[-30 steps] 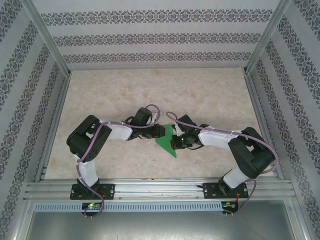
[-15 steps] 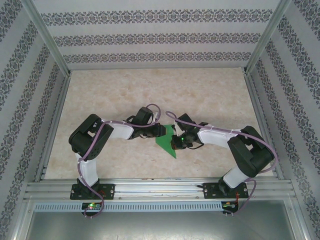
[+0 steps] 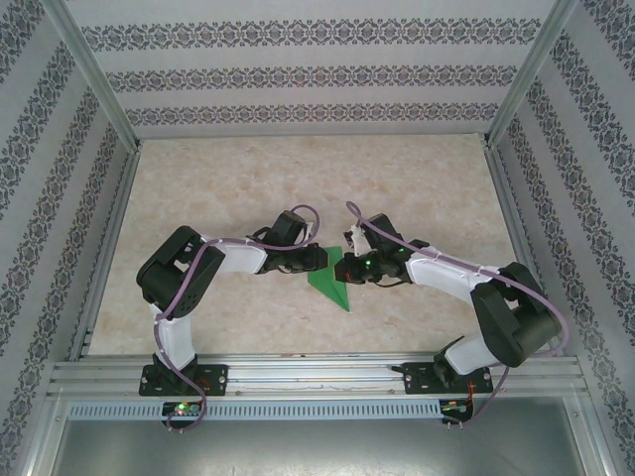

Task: Fold a paper plane with a square sheet of paper (fold left side to right side)
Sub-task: Fourth fold the wing at the center of the table.

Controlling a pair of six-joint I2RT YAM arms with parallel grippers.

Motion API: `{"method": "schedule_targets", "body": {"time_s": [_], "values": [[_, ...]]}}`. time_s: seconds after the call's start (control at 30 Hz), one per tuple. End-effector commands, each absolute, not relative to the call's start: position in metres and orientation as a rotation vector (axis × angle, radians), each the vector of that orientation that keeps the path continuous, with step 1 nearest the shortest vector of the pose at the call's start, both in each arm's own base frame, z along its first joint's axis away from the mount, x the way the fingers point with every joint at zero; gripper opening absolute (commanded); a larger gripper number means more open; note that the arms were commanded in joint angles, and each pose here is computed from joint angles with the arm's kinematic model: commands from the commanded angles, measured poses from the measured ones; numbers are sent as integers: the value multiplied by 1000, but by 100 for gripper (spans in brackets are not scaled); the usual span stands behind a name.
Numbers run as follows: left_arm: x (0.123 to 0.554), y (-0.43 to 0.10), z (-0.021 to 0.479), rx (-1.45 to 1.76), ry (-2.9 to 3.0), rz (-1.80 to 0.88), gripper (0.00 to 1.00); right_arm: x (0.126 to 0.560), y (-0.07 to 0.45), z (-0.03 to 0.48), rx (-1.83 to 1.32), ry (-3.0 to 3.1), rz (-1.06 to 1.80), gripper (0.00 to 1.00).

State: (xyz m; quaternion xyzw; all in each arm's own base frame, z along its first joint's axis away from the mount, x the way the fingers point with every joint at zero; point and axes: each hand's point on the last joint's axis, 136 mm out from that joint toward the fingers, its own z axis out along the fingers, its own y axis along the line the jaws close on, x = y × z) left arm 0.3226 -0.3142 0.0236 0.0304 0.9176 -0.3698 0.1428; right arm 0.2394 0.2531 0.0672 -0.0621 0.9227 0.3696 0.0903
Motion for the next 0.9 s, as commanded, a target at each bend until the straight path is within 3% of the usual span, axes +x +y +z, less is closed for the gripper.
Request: {"method": "schedule_targets", "body": {"time_s": [0.0, 0.43, 0.87], "values": [[300, -296, -16, 19, 2820, -922, 18, 238, 266, 61, -102, 2737, 1247, 0], [299, -294, -20, 9, 2842, -894, 17, 259, 270, 30, -55, 2788, 1146, 0], [299, -286, -27, -36, 2878, -823, 14, 238, 255, 3, -28, 2913, 1030, 0]]}}
